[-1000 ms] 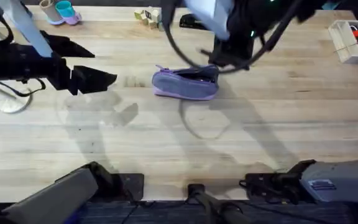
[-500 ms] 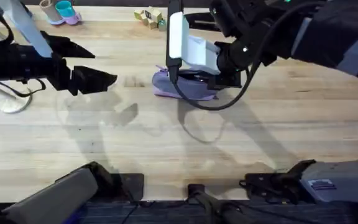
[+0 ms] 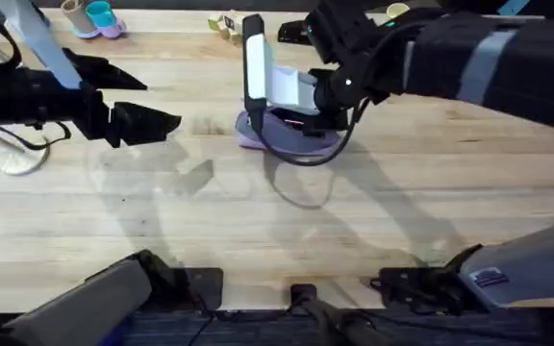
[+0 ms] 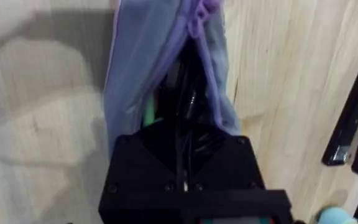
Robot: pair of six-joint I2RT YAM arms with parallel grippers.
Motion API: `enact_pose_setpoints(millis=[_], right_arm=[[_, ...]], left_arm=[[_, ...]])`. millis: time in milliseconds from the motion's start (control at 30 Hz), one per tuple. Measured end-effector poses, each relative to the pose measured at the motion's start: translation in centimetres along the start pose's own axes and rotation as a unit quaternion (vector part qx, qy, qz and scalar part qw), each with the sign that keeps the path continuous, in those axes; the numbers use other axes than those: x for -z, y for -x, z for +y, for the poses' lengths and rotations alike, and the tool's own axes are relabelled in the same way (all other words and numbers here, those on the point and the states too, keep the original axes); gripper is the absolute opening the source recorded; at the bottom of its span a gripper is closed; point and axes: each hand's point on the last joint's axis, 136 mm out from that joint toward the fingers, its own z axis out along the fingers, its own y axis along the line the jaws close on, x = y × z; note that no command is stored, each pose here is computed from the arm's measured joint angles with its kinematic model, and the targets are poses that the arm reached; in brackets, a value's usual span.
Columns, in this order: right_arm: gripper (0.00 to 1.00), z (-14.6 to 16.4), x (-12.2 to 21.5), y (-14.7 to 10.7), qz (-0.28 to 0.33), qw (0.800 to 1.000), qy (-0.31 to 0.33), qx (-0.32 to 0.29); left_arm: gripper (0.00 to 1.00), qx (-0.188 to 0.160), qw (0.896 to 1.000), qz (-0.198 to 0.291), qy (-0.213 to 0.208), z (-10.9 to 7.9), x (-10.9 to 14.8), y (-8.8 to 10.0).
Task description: Unzip the bag, pick up the pens from the table one at a time and place them inside, then zip the bag closed.
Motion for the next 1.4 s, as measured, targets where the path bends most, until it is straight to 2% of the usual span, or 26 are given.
enact_pose_setpoints(millis=[100,333,500,533,667,700,733,867,900,933,967,1100,1233,1400], right_arm=[[0.032,-0.2,-0.2,0.8,-0.016,1.0,-0.004,0.007],[0.032,-0.7,-0.1,5.0,-0.08,0.996,-0.029,0.033],[0.034,-0.4,-0.1,6.2,-0.094,0.995,-0.03,0.034],[0.287,-0.1,-0.1,6.3,-0.095,0.995,-0.024,0.028],[0.858,0.5,-0.2,6.1,-0.092,0.995,-0.011,0.022],[0.957,0.6,-0.2,6.1,-0.092,0.996,-0.008,0.019],[0.986,0.7,-0.2,6.0,-0.091,0.996,-0.006,0.014],[0.996,1.0,0.3,5.9,-0.088,0.996,0.001,-0.021],[0.996,1.0,2.9,5.9,-0.097,0.994,-0.006,-0.048],[0.996,1.1,3.6,6.0,-0.1,0.994,-0.008,-0.054],[0.996,0.9,5.6,6.3,-0.116,0.99,-0.017,-0.084],[0.996,0.4,7.8,6.8,-0.14,0.978,-0.027,-0.155],[0.996,0.2,9.0,7.0,-0.154,0.96,-0.026,-0.234],[0.996,0.2,9.4,7.1,-0.159,0.932,-0.01,-0.327]], left_arm=[[0.993,0.0,1.0,0.0,0.0,0.0,0.0,0.0],[0.993,0.0,1.0,0.0,0.0,0.0,0.0,0.0],[0.993,0.0,1.0,0.0,0.0,0.0,0.0,0.0],[0.993,0.0,1.0,0.0,0.0,0.0,0.0,0.0],[0.993,0.0,1.0,0.0,0.0,0.0,0.0,0.0],[0.993,0.0,1.0,0.0,0.0,0.0,0.0,0.0],[0.993,0.0,1.0,0.0,0.0,0.0,0.0,0.0],[0.993,-0.014,1.0,-0.009,0.008,0.5,0.0,0.4],[0.994,-0.037,0.999,-0.019,0.022,1.3,0.0,1.0],[0.994,-0.043,0.999,-0.02,0.021,1.3,0.1,1.0],[0.993,-0.069,0.997,-0.026,0.017,1.1,0.0,1.2],[0.993,-0.1,0.994,-0.039,0.0,1.2,-0.5,1.3],[0.993,-0.114,0.991,-0.055,-0.031,1.6,-1.7,0.8],[0.993,-0.114,0.988,-0.078,-0.069,2.2,-3.5,-0.1]])
